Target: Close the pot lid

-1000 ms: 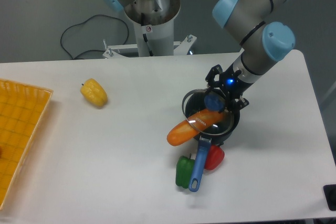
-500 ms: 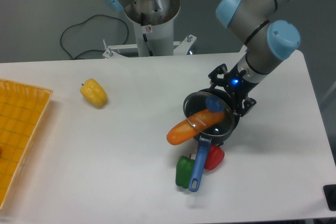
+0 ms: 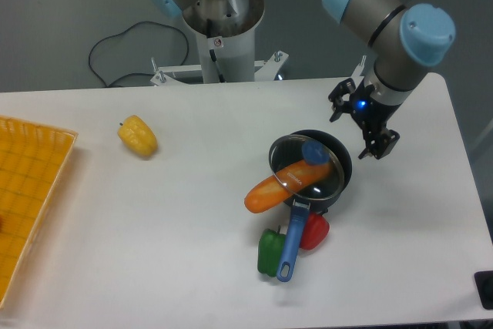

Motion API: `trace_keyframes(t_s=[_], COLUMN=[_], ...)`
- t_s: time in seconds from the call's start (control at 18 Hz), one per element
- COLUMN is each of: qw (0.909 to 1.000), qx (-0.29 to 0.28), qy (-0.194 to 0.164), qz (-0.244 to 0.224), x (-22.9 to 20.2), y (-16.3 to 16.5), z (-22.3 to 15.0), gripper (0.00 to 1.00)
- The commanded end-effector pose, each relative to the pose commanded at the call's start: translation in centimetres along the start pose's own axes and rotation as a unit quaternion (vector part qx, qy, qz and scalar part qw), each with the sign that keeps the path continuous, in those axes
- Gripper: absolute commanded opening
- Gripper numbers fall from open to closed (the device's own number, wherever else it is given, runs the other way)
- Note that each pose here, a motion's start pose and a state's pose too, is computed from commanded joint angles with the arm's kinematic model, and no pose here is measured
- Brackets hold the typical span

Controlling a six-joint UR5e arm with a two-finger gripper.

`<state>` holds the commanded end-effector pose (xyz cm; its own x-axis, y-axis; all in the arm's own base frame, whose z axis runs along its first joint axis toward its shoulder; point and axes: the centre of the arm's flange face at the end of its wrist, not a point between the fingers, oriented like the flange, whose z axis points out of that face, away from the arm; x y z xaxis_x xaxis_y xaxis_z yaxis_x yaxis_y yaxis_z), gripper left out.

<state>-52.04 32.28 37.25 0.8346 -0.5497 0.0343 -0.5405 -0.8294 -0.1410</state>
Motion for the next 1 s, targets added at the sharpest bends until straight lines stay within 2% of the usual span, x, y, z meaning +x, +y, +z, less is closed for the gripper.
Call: trace_keyframes(t_s=[0.22, 0.44, 0.5, 1.0], qw=[0.9994, 0.9939, 0.9935, 0.9934], qx=[-0.018, -0.077, -0.079, -0.080], qy=[-0.027, -0.009, -0.008, -0.022], qz=[-0.008, 0.077, 0.082, 0.079], x=[0.3, 0.8, 0.8, 1.2], y=[2.1, 3.1, 3.1, 3.3], z=[-1.8, -2.4, -2.3, -3.4], gripper=[1.00, 1.00, 1.00, 1.00])
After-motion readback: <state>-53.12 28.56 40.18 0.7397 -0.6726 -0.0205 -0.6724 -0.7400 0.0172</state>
